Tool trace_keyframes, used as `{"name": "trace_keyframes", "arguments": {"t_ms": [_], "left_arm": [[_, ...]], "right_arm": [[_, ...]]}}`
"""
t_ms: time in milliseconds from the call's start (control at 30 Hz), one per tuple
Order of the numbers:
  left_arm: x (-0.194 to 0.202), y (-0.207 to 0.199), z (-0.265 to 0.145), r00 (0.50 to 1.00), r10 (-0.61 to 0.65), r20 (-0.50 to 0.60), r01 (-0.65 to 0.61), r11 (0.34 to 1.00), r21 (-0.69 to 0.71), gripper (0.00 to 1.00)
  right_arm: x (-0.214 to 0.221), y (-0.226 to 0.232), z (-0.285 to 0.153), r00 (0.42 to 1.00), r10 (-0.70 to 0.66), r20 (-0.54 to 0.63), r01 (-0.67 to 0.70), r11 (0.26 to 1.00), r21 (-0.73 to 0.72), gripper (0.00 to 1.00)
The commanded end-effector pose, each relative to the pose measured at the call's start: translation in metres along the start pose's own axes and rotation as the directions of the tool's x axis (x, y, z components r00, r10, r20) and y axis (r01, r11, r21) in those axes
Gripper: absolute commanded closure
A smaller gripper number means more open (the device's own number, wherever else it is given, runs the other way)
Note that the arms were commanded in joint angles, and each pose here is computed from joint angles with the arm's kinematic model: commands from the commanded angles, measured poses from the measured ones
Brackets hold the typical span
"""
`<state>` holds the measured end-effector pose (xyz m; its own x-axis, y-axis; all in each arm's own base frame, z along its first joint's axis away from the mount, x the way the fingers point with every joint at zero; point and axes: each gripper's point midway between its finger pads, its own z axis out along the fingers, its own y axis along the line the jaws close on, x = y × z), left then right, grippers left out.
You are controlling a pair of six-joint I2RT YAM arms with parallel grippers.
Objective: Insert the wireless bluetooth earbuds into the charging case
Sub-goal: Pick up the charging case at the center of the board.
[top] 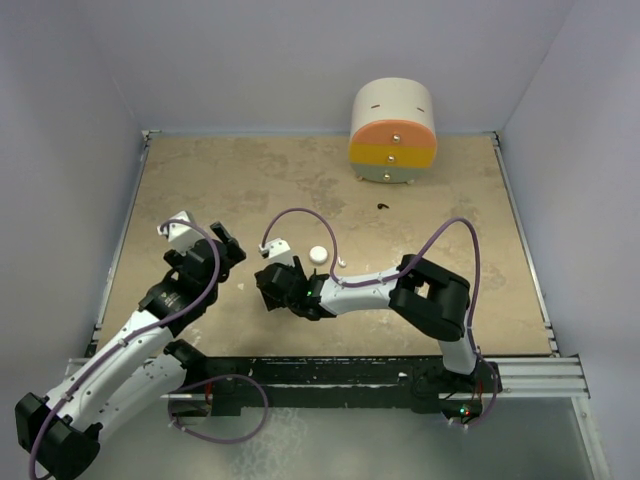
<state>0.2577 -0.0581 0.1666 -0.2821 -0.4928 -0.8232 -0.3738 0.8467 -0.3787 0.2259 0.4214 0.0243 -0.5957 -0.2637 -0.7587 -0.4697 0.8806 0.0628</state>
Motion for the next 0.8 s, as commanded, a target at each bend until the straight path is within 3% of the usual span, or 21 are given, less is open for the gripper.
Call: {"name": "trace_keyframes", "arguments": {"t_ms": [0, 167, 300, 533, 767], "left_arm": [[-0.005, 0.001, 0.001, 1.0, -0.019, 0.022, 0.019, 1.0, -0.001, 0.11], [-0.005, 0.0, 0.002, 1.0, -0.021, 0.02, 0.02, 1.0, 0.004, 0.11], [-0.002, -0.002, 0.003, 1.0, -0.014, 0.013, 0.014, 1.0, 0.013, 0.11], [-0.003, -0.019, 0.002, 1.0, -0.019, -0.007, 0.02, 0.996, 0.091, 0.12], [0.004, -0.049, 0.0, 0.998, -0.042, -0.047, 0.053, 0.966, 0.254, 0.14]], "right_arm": [[-0.004, -0.003, 0.0, 1.0, 0.019, 0.008, -0.02, 0.999, 0.036, 0.35], [0.0, -0.005, 0.002, 1.0, 0.015, 0.0, -0.015, 0.999, 0.043, 0.44], [-0.008, -0.006, -0.001, 0.999, -0.003, 0.032, 0.002, 0.999, 0.044, 0.67], [-0.083, -0.011, -0.041, 0.965, -0.079, 0.252, 0.097, 0.994, -0.059, 0.89], [-0.157, -0.067, -0.088, 0.884, -0.095, 0.457, 0.171, 0.977, -0.127, 0.97]]}}
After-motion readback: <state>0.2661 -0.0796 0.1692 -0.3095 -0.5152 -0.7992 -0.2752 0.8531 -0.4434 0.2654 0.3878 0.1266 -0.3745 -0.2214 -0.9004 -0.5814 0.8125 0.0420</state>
